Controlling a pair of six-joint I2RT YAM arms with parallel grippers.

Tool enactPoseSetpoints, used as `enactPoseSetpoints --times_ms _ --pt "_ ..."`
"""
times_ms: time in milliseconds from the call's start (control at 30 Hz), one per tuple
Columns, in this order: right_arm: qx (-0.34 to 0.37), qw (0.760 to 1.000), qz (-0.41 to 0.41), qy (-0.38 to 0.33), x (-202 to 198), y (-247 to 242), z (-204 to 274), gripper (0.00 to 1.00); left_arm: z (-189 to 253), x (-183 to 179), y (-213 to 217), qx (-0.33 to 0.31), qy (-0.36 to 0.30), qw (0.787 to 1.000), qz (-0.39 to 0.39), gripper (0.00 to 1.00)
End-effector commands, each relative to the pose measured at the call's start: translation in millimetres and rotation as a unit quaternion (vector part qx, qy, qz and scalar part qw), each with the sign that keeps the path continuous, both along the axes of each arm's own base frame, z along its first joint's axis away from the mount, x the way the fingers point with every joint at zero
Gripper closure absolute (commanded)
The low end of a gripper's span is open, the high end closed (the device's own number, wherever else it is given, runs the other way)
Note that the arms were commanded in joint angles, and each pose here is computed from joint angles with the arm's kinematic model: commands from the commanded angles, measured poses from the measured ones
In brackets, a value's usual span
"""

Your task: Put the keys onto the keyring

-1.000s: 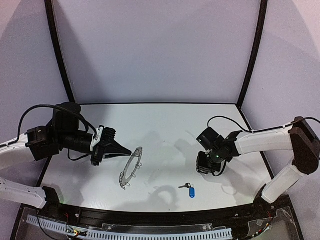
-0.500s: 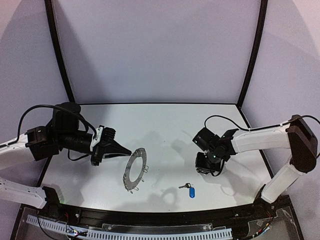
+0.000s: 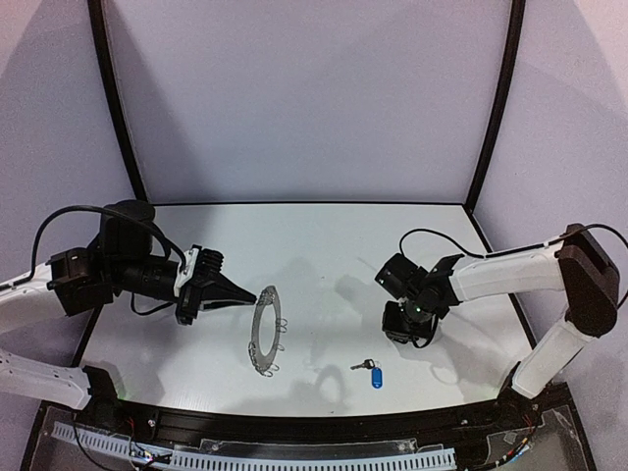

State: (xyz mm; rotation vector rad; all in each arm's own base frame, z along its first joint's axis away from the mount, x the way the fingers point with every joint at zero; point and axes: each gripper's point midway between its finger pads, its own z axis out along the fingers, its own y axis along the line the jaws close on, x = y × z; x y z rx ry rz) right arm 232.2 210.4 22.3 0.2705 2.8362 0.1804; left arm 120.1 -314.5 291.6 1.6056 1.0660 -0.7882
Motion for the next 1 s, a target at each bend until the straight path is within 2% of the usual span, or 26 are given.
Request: enactPoseSetpoints --times_ms 0,333,533,633,800,967 --pt "-0.016 1.000 -0.010 0.005 -2.0 -1.6 -4.6 0.82 4.1 -4.5 2.5 -0.010 -0.003 1.000 -0.004 0.99" --pt "-0.023 1.000 -0.007 0.006 -2.1 1.5 -7.7 0.88 6.4 -4.9 2.6 -0.012 -0.004 1.000 -0.005 0.99" --pt "-0.035 0.999 0.002 -0.004 1.0 2.7 1.1 1.00 5.1 -4.2 1.6 -0.011 -0.001 1.000 -0.004 0.99" --pt "-0.043 0.999 0.014 -0.017 2.2 3.0 10.3 1.00 4.8 -4.5 1.4 -0.011 0.001 1.000 -0.005 0.99" --pt "-0.043 0.997 0.051 -0.048 5.4 3.4 27.1 1.00 4.7 -5.5 1.0 -0.012 0.003 1.000 -0.008 0.99" --pt "-0.021 0.984 0.134 -0.115 11.4 11.7 58.5 1.00 4.9 -6.1 -0.2 -0.014 0.006 1.000 -0.012 0.99"
